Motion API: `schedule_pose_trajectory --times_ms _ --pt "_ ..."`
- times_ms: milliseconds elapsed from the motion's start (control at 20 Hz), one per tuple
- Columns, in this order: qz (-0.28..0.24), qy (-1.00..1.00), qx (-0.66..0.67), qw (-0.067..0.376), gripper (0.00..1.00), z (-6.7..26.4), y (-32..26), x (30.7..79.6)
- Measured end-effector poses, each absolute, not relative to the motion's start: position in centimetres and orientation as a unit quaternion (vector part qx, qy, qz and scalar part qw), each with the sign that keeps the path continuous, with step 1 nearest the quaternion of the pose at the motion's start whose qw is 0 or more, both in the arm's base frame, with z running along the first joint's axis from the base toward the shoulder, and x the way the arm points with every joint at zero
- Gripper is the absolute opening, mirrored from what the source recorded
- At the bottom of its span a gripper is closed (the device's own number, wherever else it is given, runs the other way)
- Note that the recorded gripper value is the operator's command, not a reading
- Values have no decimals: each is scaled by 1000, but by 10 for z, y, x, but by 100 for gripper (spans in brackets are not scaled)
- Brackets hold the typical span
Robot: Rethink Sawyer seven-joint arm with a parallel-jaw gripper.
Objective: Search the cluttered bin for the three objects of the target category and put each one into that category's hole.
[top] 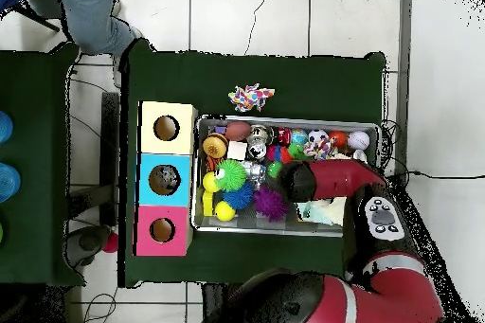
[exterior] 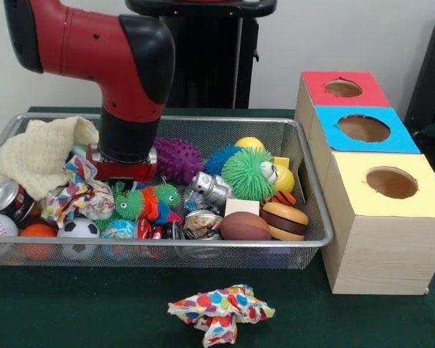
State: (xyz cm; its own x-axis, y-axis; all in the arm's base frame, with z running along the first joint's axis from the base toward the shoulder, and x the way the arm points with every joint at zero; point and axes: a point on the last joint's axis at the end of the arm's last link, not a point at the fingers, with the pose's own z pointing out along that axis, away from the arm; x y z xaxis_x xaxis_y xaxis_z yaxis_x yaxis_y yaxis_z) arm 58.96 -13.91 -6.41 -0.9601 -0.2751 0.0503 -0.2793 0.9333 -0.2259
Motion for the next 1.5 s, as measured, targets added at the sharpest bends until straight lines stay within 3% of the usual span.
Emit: schedule_pose_trajectory --times_ms 850,1100,1400,1450,1500 --pt "133 -974 183 4 0 -65 -143 588" --pt "100 -985 139 5 0 -61 -153 588" --pt "68 -993 85 48 0 -48 -173 583" --pt "63 -993 76 62 100 -44 -178 581" --pt "62 -993 74 65 100 -43 -180 580"
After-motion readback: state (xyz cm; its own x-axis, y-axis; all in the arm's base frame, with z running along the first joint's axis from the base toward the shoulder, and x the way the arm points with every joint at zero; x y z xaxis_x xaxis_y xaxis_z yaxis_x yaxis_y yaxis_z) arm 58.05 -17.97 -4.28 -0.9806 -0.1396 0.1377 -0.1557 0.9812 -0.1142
